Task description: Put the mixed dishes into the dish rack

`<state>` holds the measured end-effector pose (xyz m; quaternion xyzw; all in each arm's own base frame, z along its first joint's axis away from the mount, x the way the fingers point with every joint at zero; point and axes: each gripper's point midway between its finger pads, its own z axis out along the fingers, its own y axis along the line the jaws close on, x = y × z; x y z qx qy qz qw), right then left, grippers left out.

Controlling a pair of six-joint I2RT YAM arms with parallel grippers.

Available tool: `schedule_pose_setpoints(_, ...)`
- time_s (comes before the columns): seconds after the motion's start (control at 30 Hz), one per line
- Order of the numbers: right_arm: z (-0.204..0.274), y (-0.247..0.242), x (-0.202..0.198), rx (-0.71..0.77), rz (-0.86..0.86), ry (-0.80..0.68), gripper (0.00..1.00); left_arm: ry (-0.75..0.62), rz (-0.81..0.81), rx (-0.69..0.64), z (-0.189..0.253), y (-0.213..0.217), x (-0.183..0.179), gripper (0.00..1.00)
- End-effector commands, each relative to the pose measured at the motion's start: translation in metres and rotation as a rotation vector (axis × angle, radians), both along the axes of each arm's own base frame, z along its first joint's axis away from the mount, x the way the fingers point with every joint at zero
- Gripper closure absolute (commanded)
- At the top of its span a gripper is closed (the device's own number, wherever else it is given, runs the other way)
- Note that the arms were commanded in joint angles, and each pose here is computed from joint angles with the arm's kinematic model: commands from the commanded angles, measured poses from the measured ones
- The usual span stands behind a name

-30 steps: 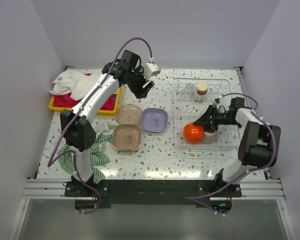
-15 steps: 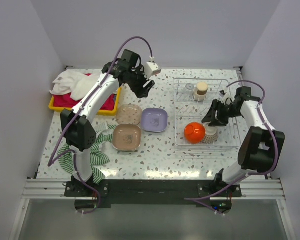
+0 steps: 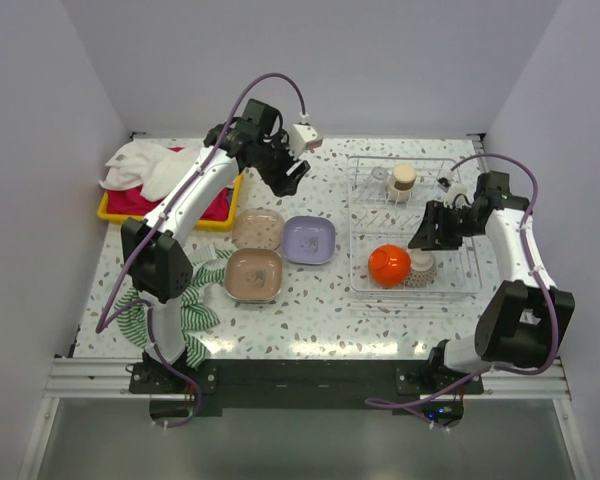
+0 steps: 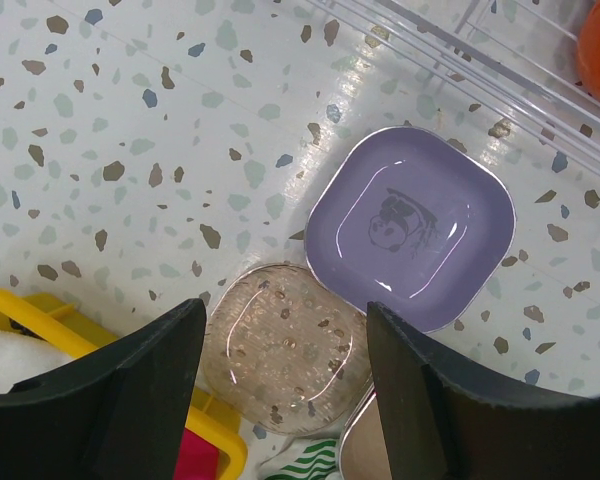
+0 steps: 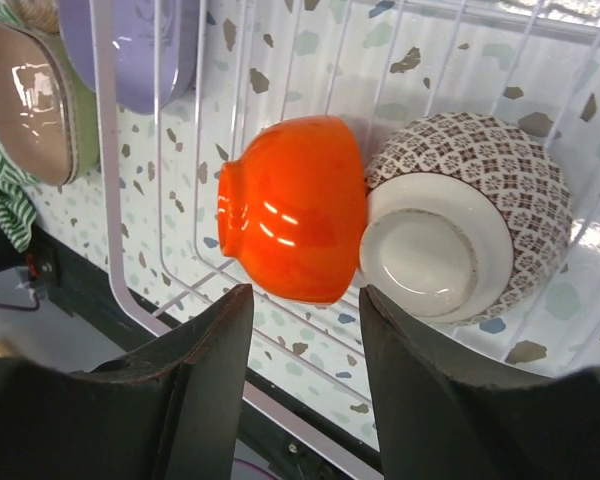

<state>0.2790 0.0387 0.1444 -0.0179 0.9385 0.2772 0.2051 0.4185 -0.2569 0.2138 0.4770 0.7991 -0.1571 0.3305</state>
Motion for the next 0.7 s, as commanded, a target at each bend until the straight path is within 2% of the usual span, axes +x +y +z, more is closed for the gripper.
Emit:
schedule_pose_setpoints(0.0, 0.011, 0.015, 0.003, 0.077, 0.054, -0.035, 0.47, -0.064, -0.024, -0.045, 0.027, -0.007, 0.0, 0.3)
schedule_pose_setpoints(0.13, 0.017, 0.005, 0.016, 0.006, 0.083, -0.113, 0.38, -0.07, -0.021, -0.047, 0.031, -0.006, -0.002, 0.3)
schedule_pose_setpoints(0.27, 0.032, -0.008, 0.021, -0.117, 0.312, -0.233, 0.3, -0.074, -0.022, -0.033, 0.031, -0.002, -0.004, 0.3)
schedule_pose_setpoints(0.43, 0.026, -0.027, 0.022, -0.261, 0.57, -0.302, 0.29, -0.073, -0.017, -0.018, 0.029, 0.002, -0.007, 0.3)
schedule_pose_setpoints(0.6, 0.014, -0.028, 0.007, -0.27, 0.816, -0.283, 0.27, -0.078, -0.015, -0.016, 0.029, 0.002, -0.005, 0.3)
schedule_pose_setpoints(0.67, 0.011, -0.031, 0.006, -0.3, 0.906, -0.326, 0.26, -0.076, -0.015, -0.013, 0.029, 0.003, -0.006, 0.3)
